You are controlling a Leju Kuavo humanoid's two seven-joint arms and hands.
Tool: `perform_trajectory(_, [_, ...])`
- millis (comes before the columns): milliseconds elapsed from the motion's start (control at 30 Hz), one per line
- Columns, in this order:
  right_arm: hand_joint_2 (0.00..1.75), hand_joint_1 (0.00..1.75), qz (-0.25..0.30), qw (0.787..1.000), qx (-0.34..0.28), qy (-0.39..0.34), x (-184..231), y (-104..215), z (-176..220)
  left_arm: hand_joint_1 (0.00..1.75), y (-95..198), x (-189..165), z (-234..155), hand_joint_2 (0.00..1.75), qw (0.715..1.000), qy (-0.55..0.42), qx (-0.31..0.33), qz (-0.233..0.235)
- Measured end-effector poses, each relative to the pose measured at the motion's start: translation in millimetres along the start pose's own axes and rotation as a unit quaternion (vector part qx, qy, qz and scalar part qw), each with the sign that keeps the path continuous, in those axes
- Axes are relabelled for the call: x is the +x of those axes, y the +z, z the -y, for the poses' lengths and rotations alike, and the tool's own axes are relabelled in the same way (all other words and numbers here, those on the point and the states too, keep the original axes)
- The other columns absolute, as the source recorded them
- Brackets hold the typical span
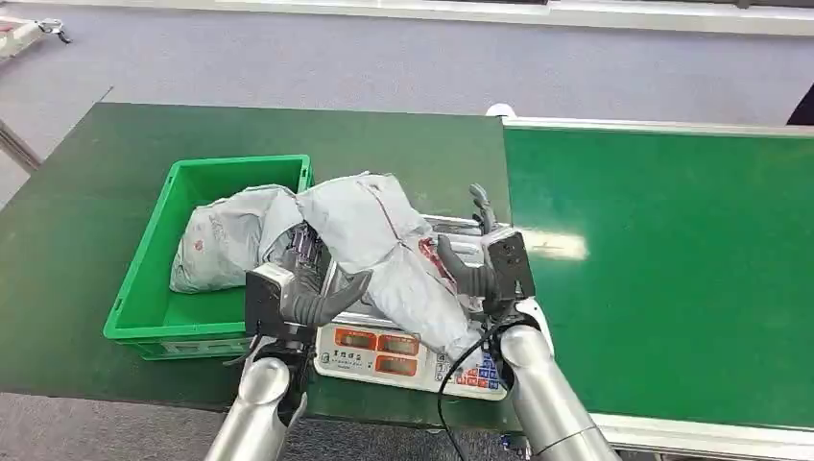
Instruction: Moved the parcel from conveyor to table for the left to box.
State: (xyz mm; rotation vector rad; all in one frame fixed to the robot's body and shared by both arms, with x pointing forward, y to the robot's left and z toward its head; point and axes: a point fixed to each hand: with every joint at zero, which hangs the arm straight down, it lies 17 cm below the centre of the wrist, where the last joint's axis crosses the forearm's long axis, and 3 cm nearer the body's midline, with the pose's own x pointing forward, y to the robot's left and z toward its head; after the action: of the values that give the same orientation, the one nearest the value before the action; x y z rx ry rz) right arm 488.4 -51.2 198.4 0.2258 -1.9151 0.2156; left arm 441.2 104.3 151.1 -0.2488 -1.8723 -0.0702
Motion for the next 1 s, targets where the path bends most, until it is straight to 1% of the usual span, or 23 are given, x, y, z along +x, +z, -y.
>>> perform_trajectory(167, [1.75, 0.0, -0.012, 1.0, -0.009, -0.002, -9.6, 3.8, 7.6, 0.0, -0.2, 0.6, -0.1, 1.75, 1.0, -0.001, 0.0, 0.001])
perform_trajectory(200, [1.75, 0.0, -0.014, 1.0, -0.011, -0.003, -11.1, 4.4, 8.8, 1.75, -0.2, 0.6, -0.1, 1.75, 1.0, -0.001, 0.0, 0.001])
perform_trajectory(267, [1.75, 0.0, -0.022, 0.999, -0.022, -0.02, -15.9, 7.2, 14.3, 1.75, 0.3, 0.1, 2.6, 1.75, 1.0, 0.005, -0.007, -0.002])
perform_trajectory(367, [1.75, 0.0, -0.034, 0.996, -0.048, -0.063, -30.6, 24.6, 28.5, 1.75, 4.1, -3.9, 15.2, 1.75, 0.999, 0.012, -0.043, -0.011])
perform_trajectory(467, [1.75, 0.0, -0.047, 0.993, -0.067, -0.083, -46.2, 45.4, 40.3, 1.75, 13.3, -20.5, 34.3, 1.75, 0.994, 0.051, -0.09, -0.046])
perform_trajectory(533, [1.75, 0.0, -0.05, 0.993, -0.072, -0.085, -48.9, 51.8, 44.2, 1.75, 18.7, -33.4, 42.6, 1.75, 0.989, 0.077, -0.108, -0.068])
perform_trajectory(600, [1.75, 0.0, -0.047, 0.993, -0.076, -0.081, -47.5, 54.5, 48.0, 1.75, 21.0, -45.5, 44.6, 1.75, 0.987, 0.078, -0.111, -0.085])
perform_trajectory(700, [1.75, 0.0, -0.044, 0.993, -0.073, -0.078, -43.5, 57.9, 47.9, 1.75, 21.7, -54.4, 44.8, 1.75, 0.986, 0.078, -0.111, -0.096])
perform_trajectory(1000, [1.75, 0.0, -0.029, 0.993, -0.078, -0.081, -30.3, 60.3, 54.0, 1.75, 23.1, -62.7, 45.9, 1.75, 0.984, 0.08, -0.114, -0.107])
